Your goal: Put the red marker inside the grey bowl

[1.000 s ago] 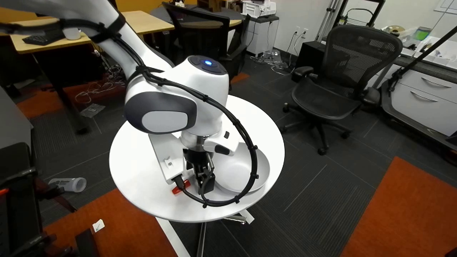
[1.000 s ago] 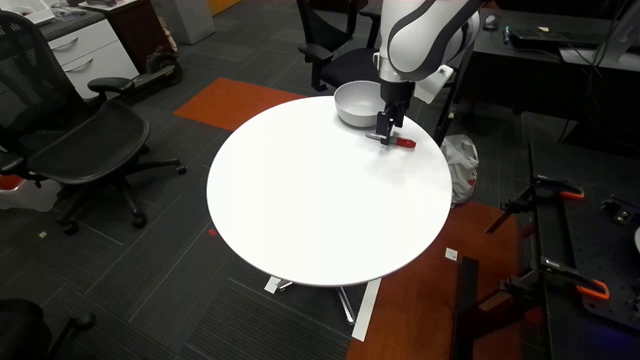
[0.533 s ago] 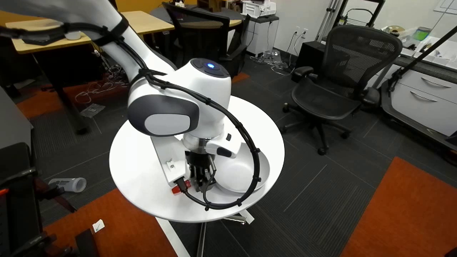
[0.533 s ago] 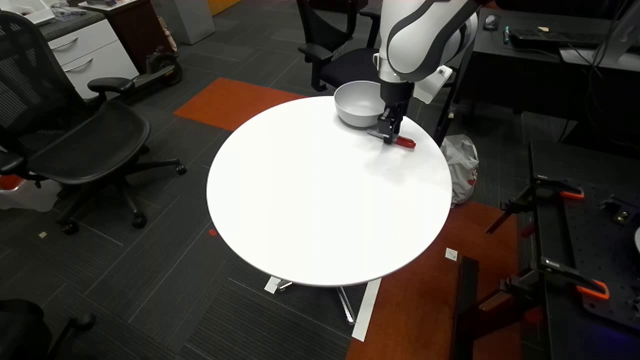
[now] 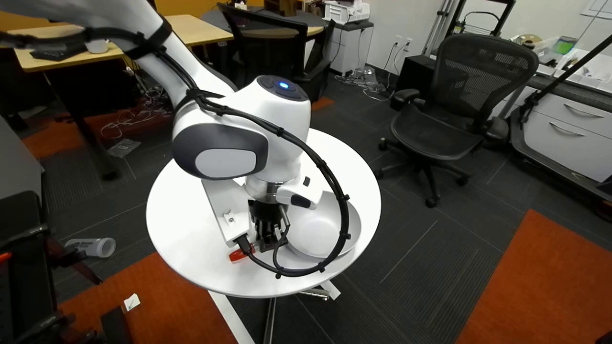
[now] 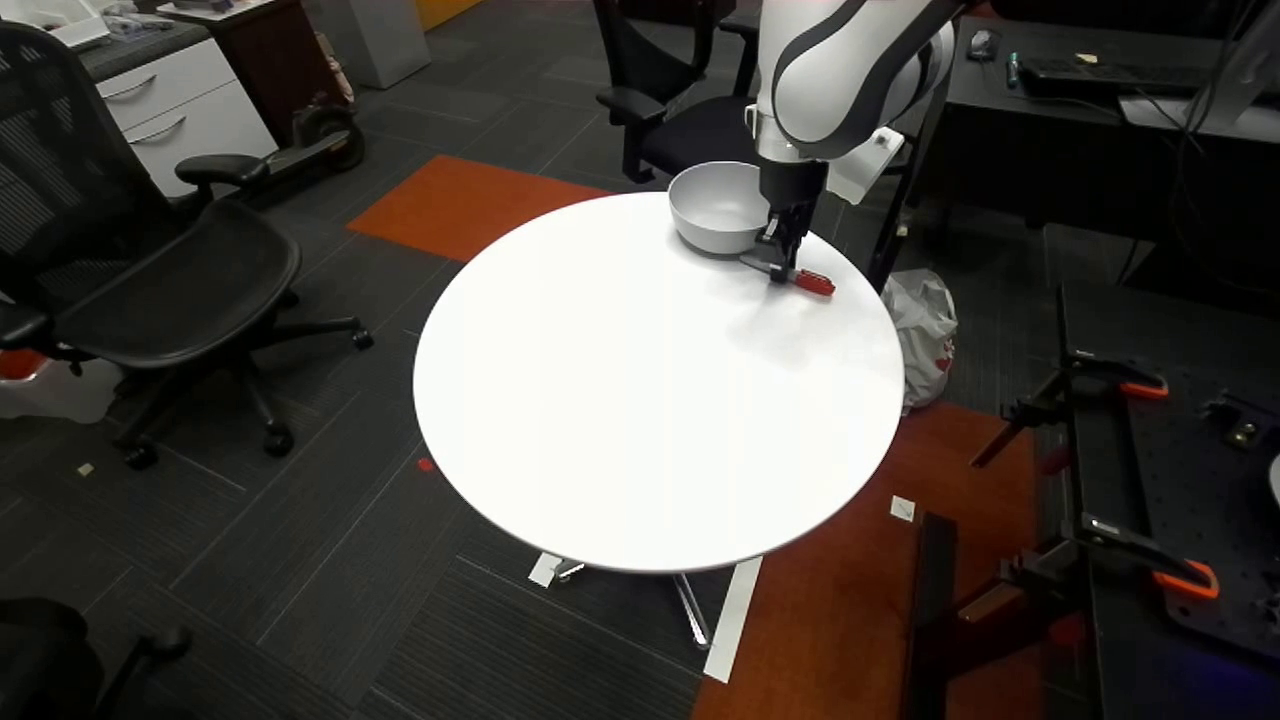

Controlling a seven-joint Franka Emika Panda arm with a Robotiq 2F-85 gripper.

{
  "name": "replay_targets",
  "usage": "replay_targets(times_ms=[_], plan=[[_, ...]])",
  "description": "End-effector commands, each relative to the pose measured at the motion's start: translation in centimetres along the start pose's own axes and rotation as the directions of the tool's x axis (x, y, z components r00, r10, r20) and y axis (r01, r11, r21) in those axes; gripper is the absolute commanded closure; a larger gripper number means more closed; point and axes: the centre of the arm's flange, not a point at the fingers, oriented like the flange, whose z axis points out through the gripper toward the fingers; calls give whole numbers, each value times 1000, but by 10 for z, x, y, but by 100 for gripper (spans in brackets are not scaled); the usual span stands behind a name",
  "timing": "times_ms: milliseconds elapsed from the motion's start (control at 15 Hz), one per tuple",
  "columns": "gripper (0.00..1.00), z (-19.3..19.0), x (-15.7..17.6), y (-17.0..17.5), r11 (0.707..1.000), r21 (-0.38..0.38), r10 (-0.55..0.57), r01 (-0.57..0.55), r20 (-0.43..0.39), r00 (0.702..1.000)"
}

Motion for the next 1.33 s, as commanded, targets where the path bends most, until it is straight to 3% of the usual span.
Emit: replay_targets(times_ms=[0, 333, 667, 1267], plan=[[94, -4, -4, -25, 999, -42, -29, 31, 31, 999], [94, -10, -6, -60, 989, -95, -113, 117, 46, 993], [94, -32, -14, -81, 980, -111, -165, 164, 5, 986], [94, -110, -38, -97, 976, -100, -205, 194, -116, 972]])
